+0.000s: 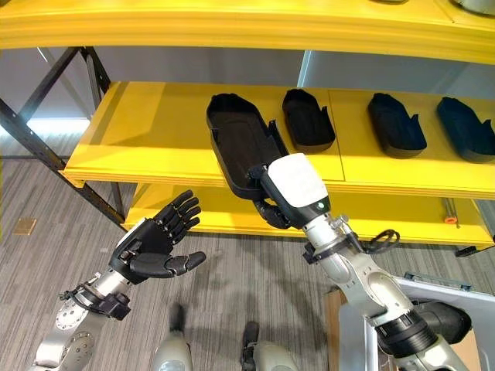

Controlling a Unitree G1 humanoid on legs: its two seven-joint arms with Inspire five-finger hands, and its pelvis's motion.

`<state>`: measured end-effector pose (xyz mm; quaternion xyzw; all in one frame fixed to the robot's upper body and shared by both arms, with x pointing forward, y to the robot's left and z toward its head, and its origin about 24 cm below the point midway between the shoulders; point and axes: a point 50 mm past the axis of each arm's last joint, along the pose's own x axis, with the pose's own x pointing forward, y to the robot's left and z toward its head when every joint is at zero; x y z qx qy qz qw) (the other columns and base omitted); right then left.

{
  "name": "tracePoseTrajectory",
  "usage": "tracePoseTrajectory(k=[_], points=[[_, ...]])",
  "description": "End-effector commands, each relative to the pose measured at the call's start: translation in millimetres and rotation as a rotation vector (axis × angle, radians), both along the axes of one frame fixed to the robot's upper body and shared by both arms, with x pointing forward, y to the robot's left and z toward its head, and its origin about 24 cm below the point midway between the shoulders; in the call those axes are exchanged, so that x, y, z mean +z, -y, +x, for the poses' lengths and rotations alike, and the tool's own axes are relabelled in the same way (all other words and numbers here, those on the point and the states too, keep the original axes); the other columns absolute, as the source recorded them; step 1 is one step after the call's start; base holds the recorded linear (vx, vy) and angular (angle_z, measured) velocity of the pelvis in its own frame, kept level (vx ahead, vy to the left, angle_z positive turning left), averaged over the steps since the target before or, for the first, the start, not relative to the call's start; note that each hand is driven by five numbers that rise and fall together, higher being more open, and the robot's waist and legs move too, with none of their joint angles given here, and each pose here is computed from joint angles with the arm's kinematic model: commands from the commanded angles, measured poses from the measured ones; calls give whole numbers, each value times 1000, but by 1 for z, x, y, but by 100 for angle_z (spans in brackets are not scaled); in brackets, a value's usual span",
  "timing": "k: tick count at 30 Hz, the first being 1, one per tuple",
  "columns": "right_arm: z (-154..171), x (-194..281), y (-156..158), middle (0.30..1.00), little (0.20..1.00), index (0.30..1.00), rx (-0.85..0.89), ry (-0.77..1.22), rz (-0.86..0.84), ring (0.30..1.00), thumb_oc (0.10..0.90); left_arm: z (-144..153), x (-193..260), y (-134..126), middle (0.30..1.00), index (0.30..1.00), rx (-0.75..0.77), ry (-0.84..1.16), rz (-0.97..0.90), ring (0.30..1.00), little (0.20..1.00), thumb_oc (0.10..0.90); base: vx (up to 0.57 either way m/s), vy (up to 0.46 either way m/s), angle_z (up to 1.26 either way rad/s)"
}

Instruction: Move parts from the plastic box to the shelf.

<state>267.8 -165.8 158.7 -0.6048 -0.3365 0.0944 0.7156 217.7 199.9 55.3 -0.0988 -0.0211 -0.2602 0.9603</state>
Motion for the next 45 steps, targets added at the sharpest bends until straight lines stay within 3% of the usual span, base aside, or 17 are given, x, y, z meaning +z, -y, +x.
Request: tracePoseTrajectory(k=[1,7,16,26,29,32,37,45], points=[[-13,59,-16,300,300,300,141,257,75,300,400,-8,42,3,1000,1000,-44,246,-33,1000,1000,900,277,668,-18],[-12,39,-2,300,300,300,51,165,239,300,400,-3,48,1,1000,1000,-48,243,-15,1000,1000,900,179,278,-17],[-14,39,-3,300,300,300,21,164,286,300,400,-5,50,-11,1000,1000,27,237,-60,1000,1000,900,95,82,0],[-6,41,-3,300,300,300,21,181,316,300,400,-7,39,-1,1000,1000,-103,161,11,1000,1000,900,37,52,-10],[0,40,-11,300,300,300,22,188,324,300,400,-3,33,9,1000,1000,-192,31,-221,1000,1000,900,36,170,-22],[7,38,-17,300,300,300,35,156,346,300,400,-4,28,13,1000,1000,-196,46,-151,1000,1000,900,32,112,-19],[5,40,-28,300,300,300,89,114,366,300,400,-5,29,11,1000,1000,-157,43,-187,1000,1000,900,71,55,-60],[10,37,-28,300,300,300,102,80,294,300,400,-7,22,26,1000,1000,-249,36,-151,1000,1000,900,194,-177,46]])
